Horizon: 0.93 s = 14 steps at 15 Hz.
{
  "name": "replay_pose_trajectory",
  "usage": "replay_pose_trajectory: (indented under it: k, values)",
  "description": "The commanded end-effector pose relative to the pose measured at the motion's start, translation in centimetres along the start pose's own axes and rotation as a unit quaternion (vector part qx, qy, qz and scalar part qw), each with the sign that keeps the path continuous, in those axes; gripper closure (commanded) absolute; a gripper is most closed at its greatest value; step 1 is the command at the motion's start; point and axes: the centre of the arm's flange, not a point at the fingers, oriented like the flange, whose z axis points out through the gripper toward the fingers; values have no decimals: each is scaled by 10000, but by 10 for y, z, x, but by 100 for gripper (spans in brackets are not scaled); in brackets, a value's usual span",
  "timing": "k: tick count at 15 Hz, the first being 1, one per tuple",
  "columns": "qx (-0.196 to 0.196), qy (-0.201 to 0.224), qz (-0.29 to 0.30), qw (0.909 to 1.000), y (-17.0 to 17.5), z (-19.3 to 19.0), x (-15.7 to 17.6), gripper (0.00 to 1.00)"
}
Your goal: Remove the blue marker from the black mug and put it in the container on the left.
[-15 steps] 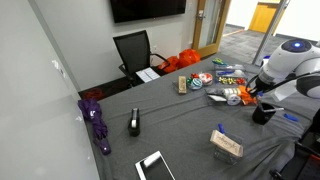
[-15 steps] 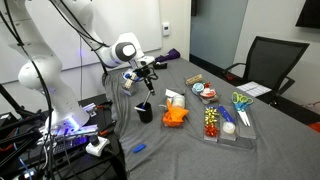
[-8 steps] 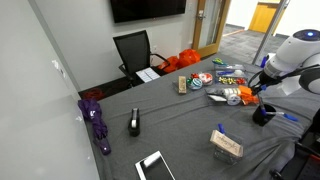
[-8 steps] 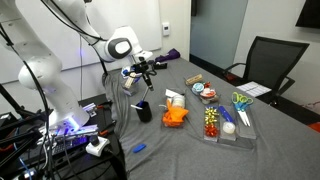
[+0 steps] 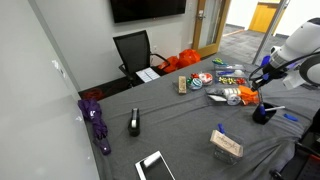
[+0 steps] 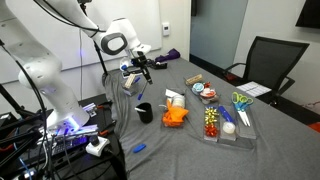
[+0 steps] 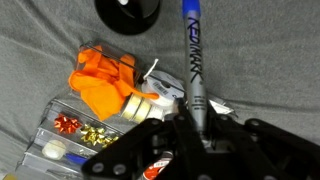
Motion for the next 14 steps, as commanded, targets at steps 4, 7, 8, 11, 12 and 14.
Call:
replay_pose_trajectory:
  k: [4, 7, 8, 11, 12, 14]
  values:
    - [197, -35, 35, 9998, 5, -17, -8, 96]
    - [262, -189, 165, 9993, -11, -21, -10, 96]
    - [288, -279, 196, 9990, -18, -22, -12, 96]
    - [321, -625, 307, 9971, -44, -24, -18, 96]
    - [350, -732, 390, 9959, -53, -24, -20, 96]
    - [435, -945, 651, 9924, -71, -23, -23, 96]
